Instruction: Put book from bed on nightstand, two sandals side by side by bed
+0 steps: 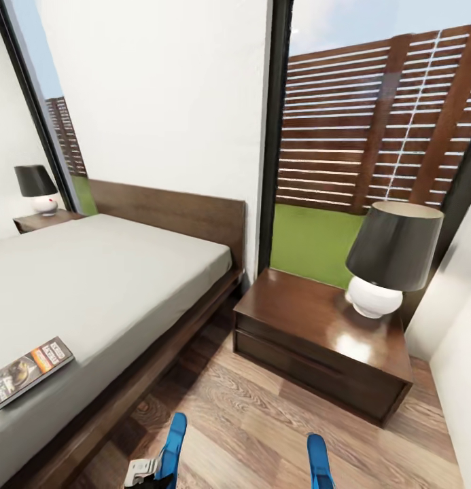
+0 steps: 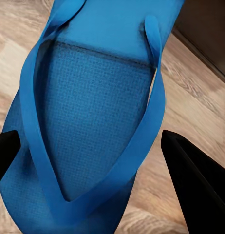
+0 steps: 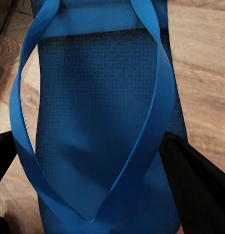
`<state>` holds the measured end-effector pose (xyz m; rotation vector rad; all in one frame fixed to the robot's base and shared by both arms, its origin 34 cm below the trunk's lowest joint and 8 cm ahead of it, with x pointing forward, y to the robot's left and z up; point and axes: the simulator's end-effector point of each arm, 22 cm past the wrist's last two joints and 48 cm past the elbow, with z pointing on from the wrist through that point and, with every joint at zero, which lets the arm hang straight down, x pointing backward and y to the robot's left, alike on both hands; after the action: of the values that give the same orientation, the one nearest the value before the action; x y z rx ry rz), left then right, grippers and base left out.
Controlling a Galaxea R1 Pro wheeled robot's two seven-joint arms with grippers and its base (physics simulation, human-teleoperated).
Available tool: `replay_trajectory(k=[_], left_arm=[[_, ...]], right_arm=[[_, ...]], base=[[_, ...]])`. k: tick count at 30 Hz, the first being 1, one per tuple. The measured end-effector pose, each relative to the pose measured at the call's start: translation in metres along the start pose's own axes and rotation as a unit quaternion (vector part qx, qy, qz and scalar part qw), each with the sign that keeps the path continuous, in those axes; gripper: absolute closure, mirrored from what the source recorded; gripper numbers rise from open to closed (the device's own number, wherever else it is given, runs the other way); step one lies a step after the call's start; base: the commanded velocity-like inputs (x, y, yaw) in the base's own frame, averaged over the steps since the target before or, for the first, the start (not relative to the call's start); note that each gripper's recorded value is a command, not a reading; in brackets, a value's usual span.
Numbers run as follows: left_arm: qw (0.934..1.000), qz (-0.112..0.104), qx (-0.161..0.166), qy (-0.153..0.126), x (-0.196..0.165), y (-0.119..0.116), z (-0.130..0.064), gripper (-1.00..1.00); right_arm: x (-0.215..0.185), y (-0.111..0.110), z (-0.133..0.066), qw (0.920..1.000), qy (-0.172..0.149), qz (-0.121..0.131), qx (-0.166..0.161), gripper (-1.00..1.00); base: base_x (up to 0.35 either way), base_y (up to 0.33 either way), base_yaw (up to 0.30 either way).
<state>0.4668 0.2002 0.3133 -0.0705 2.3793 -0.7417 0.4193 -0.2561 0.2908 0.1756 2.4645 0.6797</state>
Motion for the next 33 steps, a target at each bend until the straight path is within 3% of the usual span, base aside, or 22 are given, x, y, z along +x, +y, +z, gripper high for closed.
replay_trajectory(k=[33], left_arm=[[1.0000, -0.002, 0.003, 0.000, 0.0010, -0.0047, 0.0023, 1.00]], right_arm=[[-0.0001, -0.0002, -0.0001, 1.0000, 0.000, 0.000, 0.000, 1.00]], base=[[0.000, 0.000, 0.290]])
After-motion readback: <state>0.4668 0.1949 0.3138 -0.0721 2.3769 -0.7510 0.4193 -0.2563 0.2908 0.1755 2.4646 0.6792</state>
